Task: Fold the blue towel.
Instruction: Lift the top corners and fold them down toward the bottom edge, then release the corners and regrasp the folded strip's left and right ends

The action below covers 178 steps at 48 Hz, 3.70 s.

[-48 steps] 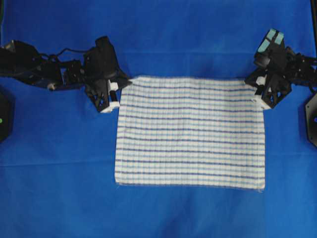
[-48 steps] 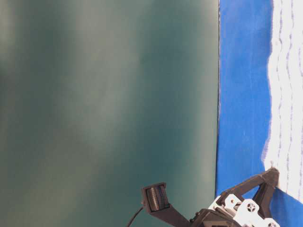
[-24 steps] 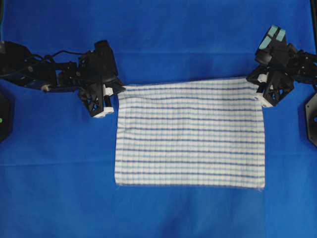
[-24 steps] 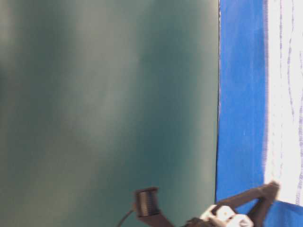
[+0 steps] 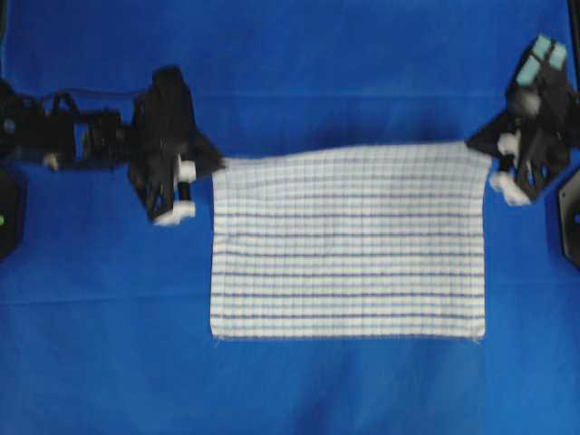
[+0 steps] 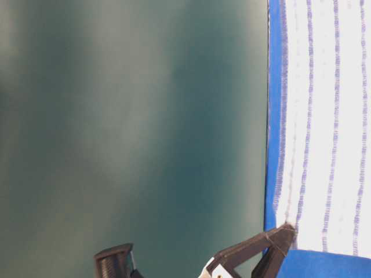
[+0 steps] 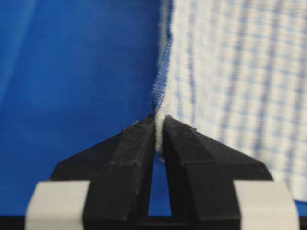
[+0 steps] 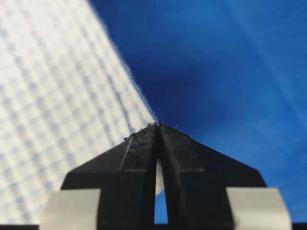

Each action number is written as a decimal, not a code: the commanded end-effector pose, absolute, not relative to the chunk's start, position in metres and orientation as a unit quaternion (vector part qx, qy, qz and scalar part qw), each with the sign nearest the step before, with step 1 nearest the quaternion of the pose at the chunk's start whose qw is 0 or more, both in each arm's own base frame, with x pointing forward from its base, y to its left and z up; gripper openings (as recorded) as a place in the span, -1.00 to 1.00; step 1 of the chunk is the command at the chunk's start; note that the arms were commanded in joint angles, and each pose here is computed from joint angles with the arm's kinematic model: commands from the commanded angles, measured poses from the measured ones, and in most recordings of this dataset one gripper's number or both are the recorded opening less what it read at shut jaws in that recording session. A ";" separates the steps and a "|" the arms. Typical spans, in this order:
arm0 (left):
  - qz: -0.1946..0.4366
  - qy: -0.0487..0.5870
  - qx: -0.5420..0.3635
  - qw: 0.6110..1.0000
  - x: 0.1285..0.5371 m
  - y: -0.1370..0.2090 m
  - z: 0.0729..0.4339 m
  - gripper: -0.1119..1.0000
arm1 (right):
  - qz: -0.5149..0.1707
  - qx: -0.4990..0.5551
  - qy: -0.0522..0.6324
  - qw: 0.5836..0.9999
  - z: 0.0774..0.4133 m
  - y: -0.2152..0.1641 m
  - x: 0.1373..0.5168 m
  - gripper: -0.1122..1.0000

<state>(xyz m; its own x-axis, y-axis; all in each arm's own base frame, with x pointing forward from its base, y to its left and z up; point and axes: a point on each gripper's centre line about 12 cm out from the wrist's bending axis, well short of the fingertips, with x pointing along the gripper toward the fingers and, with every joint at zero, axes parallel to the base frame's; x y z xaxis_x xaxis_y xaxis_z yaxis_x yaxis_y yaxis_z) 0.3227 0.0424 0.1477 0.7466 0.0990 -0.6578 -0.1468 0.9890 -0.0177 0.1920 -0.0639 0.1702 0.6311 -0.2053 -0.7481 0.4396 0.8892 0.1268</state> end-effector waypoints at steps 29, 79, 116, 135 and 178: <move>-0.083 0.343 0.015 0.935 0.318 -0.062 0.156 -0.75 | -0.002 0.175 0.402 0.899 0.183 0.037 0.195 -0.76; -0.118 0.341 0.015 0.933 0.333 -0.095 0.138 -0.09 | 0.023 0.197 0.442 0.875 0.160 0.073 0.215 -0.63; -0.048 0.346 -0.003 0.937 0.342 -0.042 0.137 0.22 | -0.096 0.179 0.482 0.852 0.142 0.013 0.215 0.20; -0.031 0.385 -0.006 0.922 0.356 -0.032 0.095 0.22 | -0.104 0.191 0.508 0.833 0.113 0.015 0.212 0.19; -0.018 0.434 -0.027 0.900 0.350 -0.032 0.075 -0.75 | -0.073 0.183 0.512 0.836 0.103 0.033 0.217 -0.78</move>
